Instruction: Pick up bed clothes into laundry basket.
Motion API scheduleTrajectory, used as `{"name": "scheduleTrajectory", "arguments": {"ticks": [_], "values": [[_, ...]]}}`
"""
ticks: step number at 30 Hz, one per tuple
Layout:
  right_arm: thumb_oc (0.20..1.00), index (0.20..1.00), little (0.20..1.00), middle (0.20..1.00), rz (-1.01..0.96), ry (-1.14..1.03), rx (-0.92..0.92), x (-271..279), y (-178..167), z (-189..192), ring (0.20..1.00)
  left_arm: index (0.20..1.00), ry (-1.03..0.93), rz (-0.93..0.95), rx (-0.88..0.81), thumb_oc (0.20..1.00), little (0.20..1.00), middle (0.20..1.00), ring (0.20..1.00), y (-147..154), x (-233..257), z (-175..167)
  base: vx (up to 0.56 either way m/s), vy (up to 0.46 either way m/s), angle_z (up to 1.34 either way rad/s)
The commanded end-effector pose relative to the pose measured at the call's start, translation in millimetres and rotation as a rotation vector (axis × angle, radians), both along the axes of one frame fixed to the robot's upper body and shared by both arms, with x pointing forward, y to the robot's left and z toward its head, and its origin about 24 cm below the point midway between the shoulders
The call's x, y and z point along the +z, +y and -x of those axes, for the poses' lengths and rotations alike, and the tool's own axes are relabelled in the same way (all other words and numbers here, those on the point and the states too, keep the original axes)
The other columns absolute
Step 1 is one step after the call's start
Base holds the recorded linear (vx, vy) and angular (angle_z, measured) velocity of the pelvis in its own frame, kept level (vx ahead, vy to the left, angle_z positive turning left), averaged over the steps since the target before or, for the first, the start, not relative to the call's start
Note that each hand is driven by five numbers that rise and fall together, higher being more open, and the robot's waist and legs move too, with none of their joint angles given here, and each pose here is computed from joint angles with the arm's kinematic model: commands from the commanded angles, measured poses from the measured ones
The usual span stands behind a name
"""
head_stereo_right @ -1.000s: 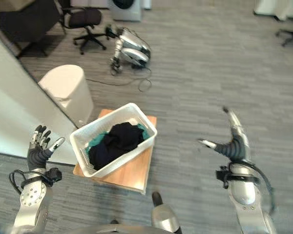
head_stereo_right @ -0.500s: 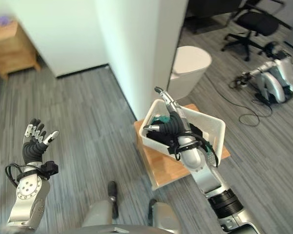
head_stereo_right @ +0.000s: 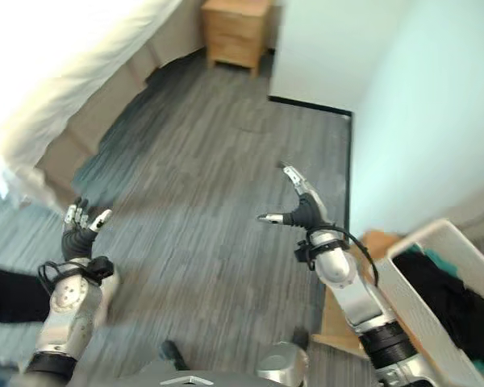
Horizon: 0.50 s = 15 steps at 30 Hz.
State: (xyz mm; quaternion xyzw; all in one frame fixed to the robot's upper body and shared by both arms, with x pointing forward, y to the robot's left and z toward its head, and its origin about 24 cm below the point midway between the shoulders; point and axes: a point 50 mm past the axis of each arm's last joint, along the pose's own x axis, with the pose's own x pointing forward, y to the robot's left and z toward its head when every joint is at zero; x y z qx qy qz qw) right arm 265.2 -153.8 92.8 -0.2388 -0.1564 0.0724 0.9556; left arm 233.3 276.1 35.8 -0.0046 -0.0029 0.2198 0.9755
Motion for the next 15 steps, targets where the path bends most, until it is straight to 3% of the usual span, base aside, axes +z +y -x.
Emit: {"name": "scheduleTrajectory", "arguments": {"ticks": [1, 4, 9, 15], "values": [[1.0, 1.0, 1.0, 1.0, -0.046, -0.098, 0.059, 29, -1, -6, 1.0, 1.0, -0.113, -0.076, -0.05, 1.0, 1.0, 1.0, 1.0, -2, 24, -2, 0.14, 0.274, 1.8], [1.0, 1.0, 1.0, 1.0, -0.139, -0.055, 0.113, 20, 15, -3, 1.0, 1.0, -0.034, -0.075, -0.055, 1.0, 1.0, 1.0, 1.0, 3, 8, 2, 0.3, 0.448, 1.46], [1.0, 1.0, 1.0, 1.0, -0.168, -0.041, 0.158, 18, 30, -8, 1.0, 1.0, -0.016, -0.08, -0.068, 1.0, 1.0, 1.0, 1.0, 3, 6, 1, 0.16, 0.185, 1.74], [1.0, 1.0, 1.0, 1.0, -0.166, -0.028, 0.168, 17, 33, -11, 1.0, 1.0, 0.021, -0.053, -0.073, 1.0, 1.0, 1.0, 1.0, -1, -5, 6, 0.13, 0.01, 0.56]]}}
